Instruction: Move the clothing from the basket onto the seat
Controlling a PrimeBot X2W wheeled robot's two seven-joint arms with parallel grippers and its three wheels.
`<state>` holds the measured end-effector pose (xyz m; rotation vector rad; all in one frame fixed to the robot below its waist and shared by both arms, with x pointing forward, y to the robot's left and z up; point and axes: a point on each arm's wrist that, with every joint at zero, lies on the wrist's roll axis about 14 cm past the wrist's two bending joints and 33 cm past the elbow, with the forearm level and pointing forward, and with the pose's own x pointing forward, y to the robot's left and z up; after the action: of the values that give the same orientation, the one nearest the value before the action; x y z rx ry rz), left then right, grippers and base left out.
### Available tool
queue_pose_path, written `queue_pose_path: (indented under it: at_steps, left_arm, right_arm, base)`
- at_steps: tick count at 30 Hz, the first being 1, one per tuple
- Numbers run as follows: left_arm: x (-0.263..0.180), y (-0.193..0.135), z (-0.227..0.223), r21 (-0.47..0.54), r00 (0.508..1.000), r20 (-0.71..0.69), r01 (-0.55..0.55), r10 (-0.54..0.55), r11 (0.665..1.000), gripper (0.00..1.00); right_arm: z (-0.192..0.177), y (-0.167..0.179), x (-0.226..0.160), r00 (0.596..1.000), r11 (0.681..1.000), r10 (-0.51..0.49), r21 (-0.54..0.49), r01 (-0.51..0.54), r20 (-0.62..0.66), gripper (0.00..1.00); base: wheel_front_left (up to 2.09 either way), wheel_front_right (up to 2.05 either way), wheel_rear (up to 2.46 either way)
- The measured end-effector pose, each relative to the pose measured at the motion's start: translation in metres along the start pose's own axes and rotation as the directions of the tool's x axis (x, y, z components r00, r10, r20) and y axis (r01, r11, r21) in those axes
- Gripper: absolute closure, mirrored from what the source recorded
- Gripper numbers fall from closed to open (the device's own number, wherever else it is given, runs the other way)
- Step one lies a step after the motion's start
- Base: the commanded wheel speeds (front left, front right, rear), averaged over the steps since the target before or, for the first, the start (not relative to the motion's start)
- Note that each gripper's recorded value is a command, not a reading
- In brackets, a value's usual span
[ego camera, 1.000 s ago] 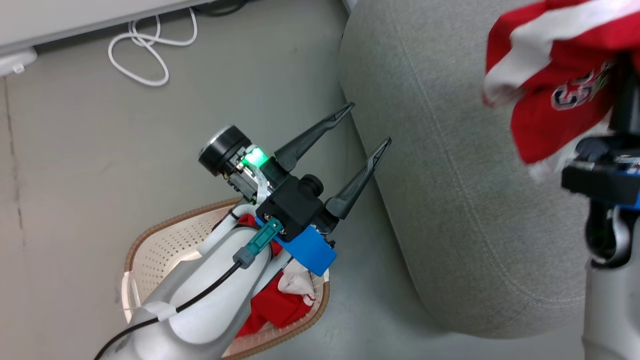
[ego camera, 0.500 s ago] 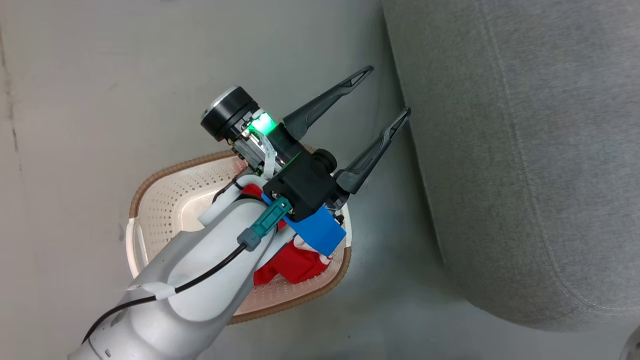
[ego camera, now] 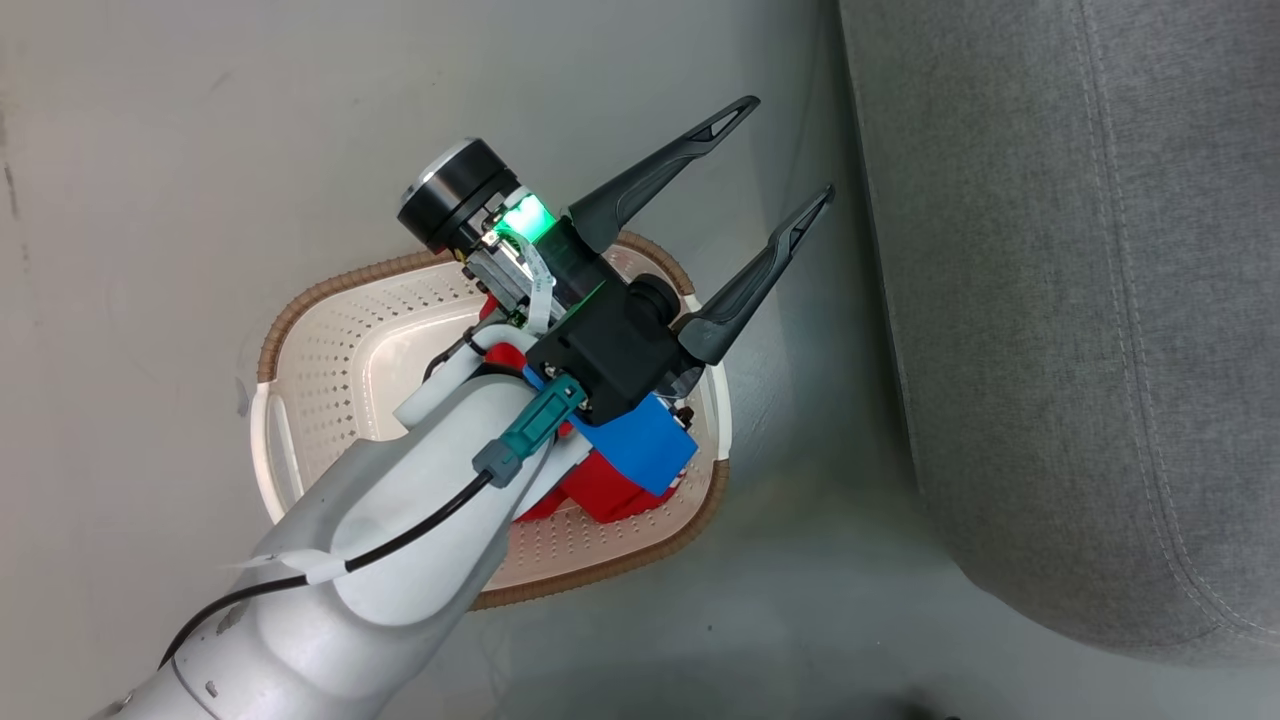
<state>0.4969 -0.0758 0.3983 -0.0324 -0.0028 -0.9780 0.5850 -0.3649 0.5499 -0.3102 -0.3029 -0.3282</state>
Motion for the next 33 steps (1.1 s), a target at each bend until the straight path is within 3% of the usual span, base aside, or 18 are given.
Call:
queue_pose_path:
  at_steps: [11, 17, 23, 24, 25, 26, 33]
  left_arm:
    - [-0.001, 0.003, -0.007, -0.009, 1.0, -0.009, -0.005, 0.005, 1.0, 0.0]
    - [-0.001, 0.004, -0.001, -0.001, 1.0, -0.002, -0.012, 0.012, 1.0, 0.0]
    - [-0.002, 0.004, 0.013, 0.019, 1.0, 0.013, -0.017, 0.017, 1.0, 0.0]
    - [-0.002, 0.004, 0.015, 0.022, 1.0, 0.016, -0.019, 0.019, 1.0, 0.0]
    - [-0.003, 0.004, 0.018, 0.026, 1.0, 0.018, -0.021, 0.02, 0.999, 0.0]
    - [-0.004, 0.004, 0.02, 0.029, 1.0, 0.019, -0.023, 0.022, 0.999, 0.0]
    - [-0.012, -0.001, 0.047, 0.051, 0.998, 0.042, -0.05, 0.047, 0.997, 0.0]
  right_arm:
    - [-0.091, 0.003, -0.031, 0.961, 0.999, -0.014, 0.029, 0.023, -0.277, 1.0]
    - [-0.117, 0.002, -0.046, 0.93, 0.998, -0.02, 0.043, 0.038, -0.367, 1.0]
    - [-0.117, 0.003, -0.054, 0.918, 0.997, -0.012, 0.064, 0.04, -0.396, 1.0]
    - [-0.116, 0.003, -0.055, 0.917, 0.997, -0.009, 0.066, 0.039, -0.398, 0.93]
    - [-0.115, 0.002, -0.058, 0.916, 0.997, -0.007, 0.067, 0.037, -0.402, 0.51]
    - [-0.115, 0.001, -0.061, 0.913, 0.997, -0.008, 0.07, 0.04, -0.407, 0.0]
    - [-0.098, -0.007, -0.082, 0.911, 0.994, -0.009, 0.097, 0.053, -0.411, 0.0]
  base:
    - [0.0, 0.0, 0.0]
    - [0.0, 0.0, 0.0]
    - [0.0, 0.0, 0.0]
    - [0.0, 0.0, 0.0]
    - [0.0, 0.0, 0.0]
    - [0.0, 0.0, 0.0]
    - [0.0, 0.0, 0.0]
